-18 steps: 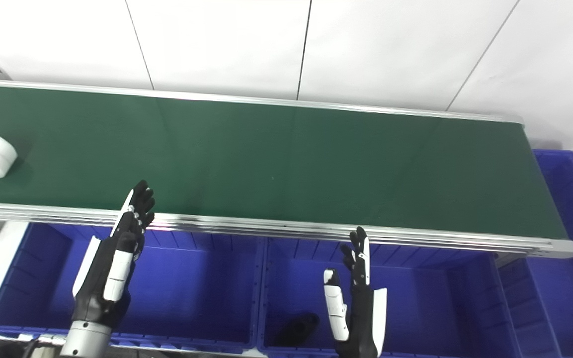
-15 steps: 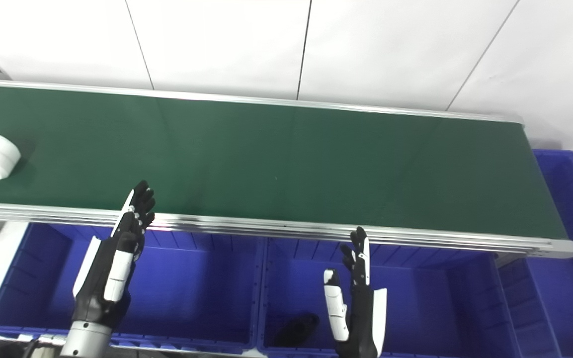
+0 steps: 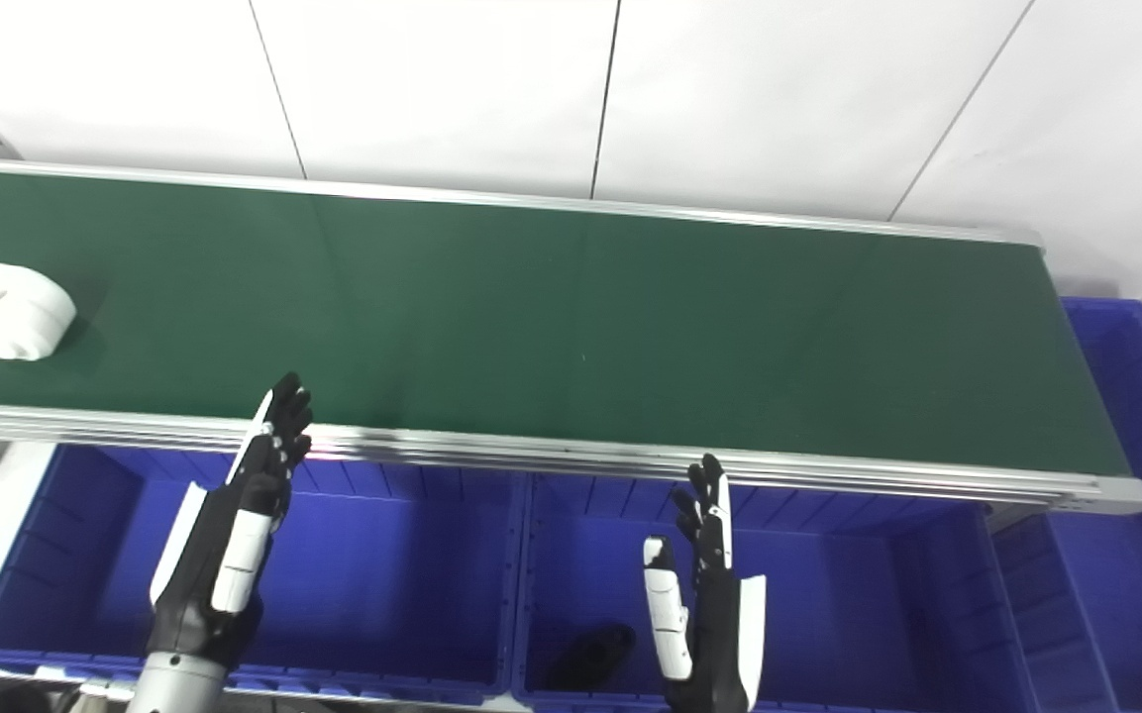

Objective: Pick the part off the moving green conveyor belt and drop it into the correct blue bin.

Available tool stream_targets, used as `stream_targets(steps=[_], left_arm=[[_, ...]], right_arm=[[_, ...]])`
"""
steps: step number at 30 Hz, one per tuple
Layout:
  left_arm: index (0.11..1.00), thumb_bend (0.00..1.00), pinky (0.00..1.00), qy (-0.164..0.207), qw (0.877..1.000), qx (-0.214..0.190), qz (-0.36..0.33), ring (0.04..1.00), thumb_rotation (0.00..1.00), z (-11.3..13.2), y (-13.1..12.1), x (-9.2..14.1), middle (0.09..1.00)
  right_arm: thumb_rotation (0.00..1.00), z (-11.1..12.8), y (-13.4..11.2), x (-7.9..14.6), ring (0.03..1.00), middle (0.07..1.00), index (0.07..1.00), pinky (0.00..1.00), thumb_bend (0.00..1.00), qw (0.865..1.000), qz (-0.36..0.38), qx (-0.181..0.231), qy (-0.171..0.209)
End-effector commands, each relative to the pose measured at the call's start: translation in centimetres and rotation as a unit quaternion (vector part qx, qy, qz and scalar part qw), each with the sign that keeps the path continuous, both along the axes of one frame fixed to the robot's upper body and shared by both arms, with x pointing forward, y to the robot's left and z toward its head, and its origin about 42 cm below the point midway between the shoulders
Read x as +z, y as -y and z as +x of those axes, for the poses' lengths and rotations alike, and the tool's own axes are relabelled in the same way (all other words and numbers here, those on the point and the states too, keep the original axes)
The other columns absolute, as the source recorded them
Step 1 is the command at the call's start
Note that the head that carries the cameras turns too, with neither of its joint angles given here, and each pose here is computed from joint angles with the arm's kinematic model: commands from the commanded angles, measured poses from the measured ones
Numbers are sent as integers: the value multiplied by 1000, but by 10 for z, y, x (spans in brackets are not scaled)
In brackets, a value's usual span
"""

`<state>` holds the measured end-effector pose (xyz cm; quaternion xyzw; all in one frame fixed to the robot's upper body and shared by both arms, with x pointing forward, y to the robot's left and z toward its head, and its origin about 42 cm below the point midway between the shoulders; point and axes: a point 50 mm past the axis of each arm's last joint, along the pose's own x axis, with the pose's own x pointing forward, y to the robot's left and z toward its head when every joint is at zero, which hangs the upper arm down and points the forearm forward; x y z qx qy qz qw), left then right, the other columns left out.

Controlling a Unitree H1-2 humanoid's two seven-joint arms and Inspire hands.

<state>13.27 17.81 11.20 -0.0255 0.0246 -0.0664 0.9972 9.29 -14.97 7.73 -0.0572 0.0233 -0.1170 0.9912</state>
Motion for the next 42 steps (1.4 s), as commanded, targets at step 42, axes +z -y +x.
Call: stream_targets(steps=[42], left_arm=[[1000,741,953,144,985,-13,97,980,727,21,21,11,1000]], right_arm=[[1000,5,15,-36,928,958,974,940,607,999,29,19,29]])
